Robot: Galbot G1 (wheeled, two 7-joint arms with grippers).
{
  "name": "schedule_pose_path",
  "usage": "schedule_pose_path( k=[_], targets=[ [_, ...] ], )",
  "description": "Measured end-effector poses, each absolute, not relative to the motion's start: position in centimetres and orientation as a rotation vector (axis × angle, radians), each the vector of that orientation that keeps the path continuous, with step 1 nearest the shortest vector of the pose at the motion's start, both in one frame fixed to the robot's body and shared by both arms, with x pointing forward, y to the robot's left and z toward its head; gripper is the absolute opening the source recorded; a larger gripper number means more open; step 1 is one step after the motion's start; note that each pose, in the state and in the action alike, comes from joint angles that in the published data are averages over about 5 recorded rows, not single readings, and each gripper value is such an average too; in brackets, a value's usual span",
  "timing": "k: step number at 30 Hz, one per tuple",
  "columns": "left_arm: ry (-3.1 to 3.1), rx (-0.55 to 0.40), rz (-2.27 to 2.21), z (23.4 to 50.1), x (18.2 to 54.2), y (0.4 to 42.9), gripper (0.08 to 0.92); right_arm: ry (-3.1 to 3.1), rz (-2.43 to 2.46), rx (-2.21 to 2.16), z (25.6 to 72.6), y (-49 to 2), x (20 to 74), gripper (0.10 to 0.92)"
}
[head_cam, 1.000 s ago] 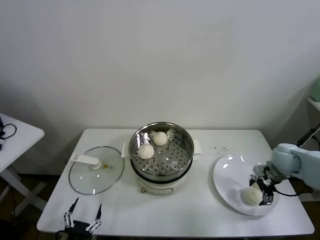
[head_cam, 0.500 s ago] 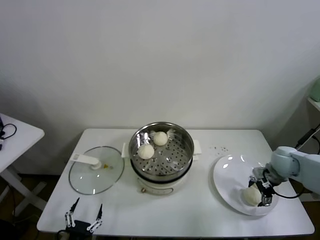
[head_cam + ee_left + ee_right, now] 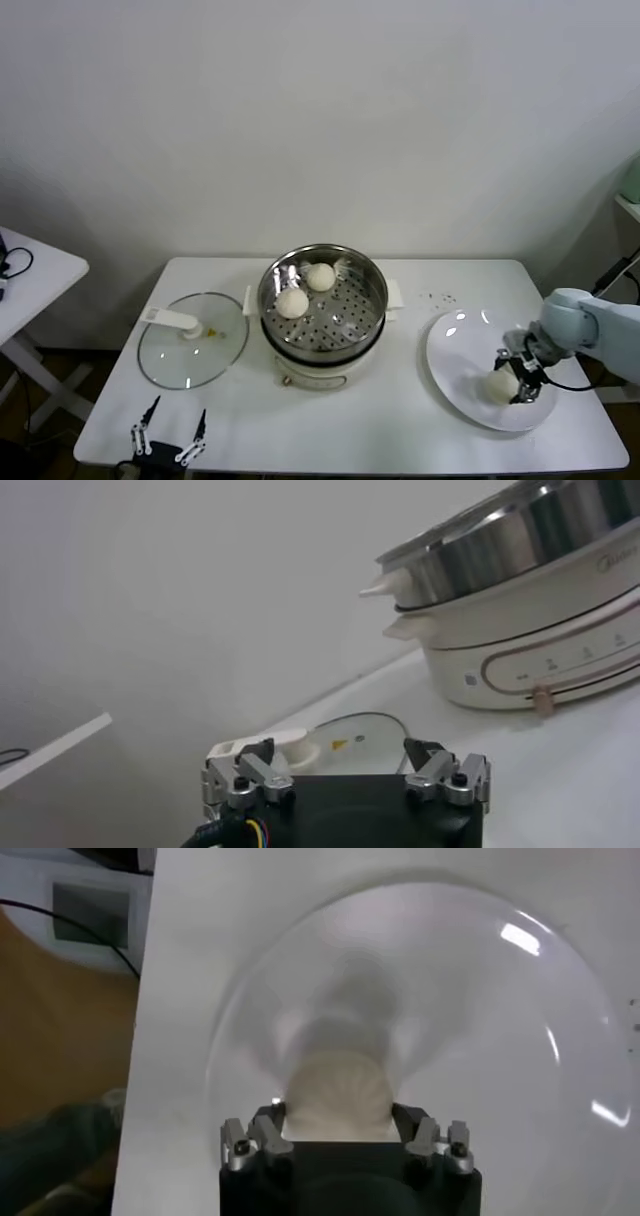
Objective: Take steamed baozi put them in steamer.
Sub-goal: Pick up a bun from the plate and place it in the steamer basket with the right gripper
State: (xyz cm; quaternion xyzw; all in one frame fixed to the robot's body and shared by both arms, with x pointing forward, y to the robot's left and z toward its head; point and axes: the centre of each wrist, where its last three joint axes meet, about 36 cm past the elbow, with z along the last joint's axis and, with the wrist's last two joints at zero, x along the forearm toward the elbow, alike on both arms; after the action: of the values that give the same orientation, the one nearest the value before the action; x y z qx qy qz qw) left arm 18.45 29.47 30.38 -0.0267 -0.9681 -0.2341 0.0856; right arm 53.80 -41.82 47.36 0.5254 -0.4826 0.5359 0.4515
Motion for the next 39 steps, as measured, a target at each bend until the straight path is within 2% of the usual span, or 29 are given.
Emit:
schedule_pose_path(
  k=[7,13,21,26,32,39],
  targets=[
    [-2.886,-0.082,-0.71,30.8,18.3,29.5,0.823,-1.168,1.413,1.373,51.2,-39.4,55.2,0.705],
    [-2.885,-0.08,-0.719,31.1,18.2,29.5,0.823,-1.139,1.549,1.463,57.3,-35.7,57.0,0.704],
    [-2.893,-0.075,-0.715,31.4,18.3,29.5,0.823,-1.079,1.813,1.6,66.7,-29.2,58.5,0.695],
    [-2.894,-0.075,-0.716,31.4,18.3,29.4,0.823,-0.987,1.976,1.712,70.6,-23.9,57.9,0.684],
    [-2.895,-0.074,-0.719,31.4,18.2,29.4,0.823,-0.834,2.14,1.831,72.2,-17.6,56.7,0.679],
    [-2.897,-0.074,-0.723,31.6,18.1,29.5,0.823,-0.629,2.273,1.928,69.9,-11.7,56.1,0.679]
  ],
)
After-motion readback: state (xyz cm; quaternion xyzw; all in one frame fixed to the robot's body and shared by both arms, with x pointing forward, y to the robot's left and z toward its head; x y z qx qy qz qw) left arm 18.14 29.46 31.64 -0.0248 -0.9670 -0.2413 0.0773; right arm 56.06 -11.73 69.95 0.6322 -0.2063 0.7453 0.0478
